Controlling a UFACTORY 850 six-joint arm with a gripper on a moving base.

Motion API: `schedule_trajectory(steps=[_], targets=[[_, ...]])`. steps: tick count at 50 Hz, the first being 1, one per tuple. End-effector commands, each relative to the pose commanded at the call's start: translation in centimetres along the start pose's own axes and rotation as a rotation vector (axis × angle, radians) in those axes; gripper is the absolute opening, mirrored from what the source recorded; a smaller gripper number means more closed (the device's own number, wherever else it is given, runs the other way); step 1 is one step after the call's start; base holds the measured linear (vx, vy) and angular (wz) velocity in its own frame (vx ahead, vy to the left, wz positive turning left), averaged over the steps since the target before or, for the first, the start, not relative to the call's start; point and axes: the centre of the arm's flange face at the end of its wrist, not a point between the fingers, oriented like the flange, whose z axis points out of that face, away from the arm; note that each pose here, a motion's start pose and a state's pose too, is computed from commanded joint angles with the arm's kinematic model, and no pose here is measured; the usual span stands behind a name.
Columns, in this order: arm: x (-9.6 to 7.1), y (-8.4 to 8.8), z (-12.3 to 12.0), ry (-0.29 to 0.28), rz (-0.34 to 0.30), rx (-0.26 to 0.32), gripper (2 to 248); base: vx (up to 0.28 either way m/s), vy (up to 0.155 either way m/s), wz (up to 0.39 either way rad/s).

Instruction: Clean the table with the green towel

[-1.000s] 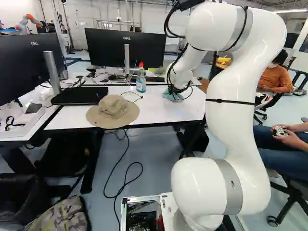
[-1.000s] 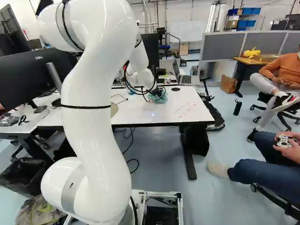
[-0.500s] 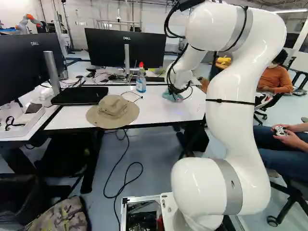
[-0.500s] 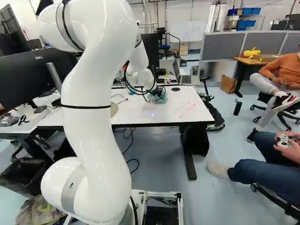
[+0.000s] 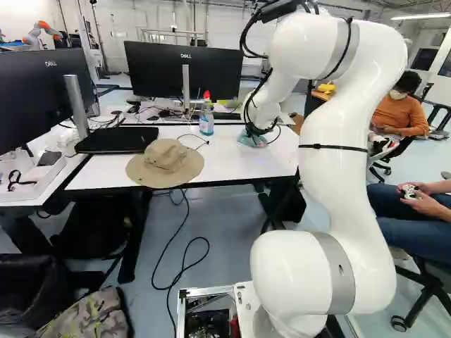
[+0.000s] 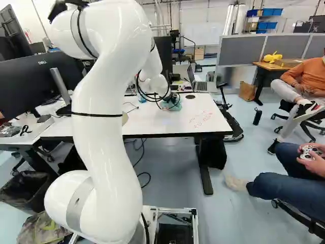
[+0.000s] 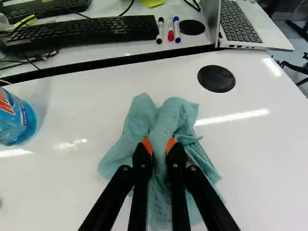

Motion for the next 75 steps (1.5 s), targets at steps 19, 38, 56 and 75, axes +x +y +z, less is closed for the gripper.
schedule_trajectory(steps=[19, 38, 56, 75], targets=[[1.2, -2.3, 1.7, 0.018, -0.023, 0.025, 47, 0.000, 0.000, 0.000], [1.0, -5.4, 1.4, 0.015, -0.055, 0.060, 47, 0.000, 0.000, 0.000], [-0.5, -7.4, -0.7, -0.003, -0.079, 0.085, 47, 0.000, 0.000, 0.000], [-2.7, -7.7, -3.5, -0.028, -0.087, 0.092, 47, 0.000, 0.000, 0.000]])
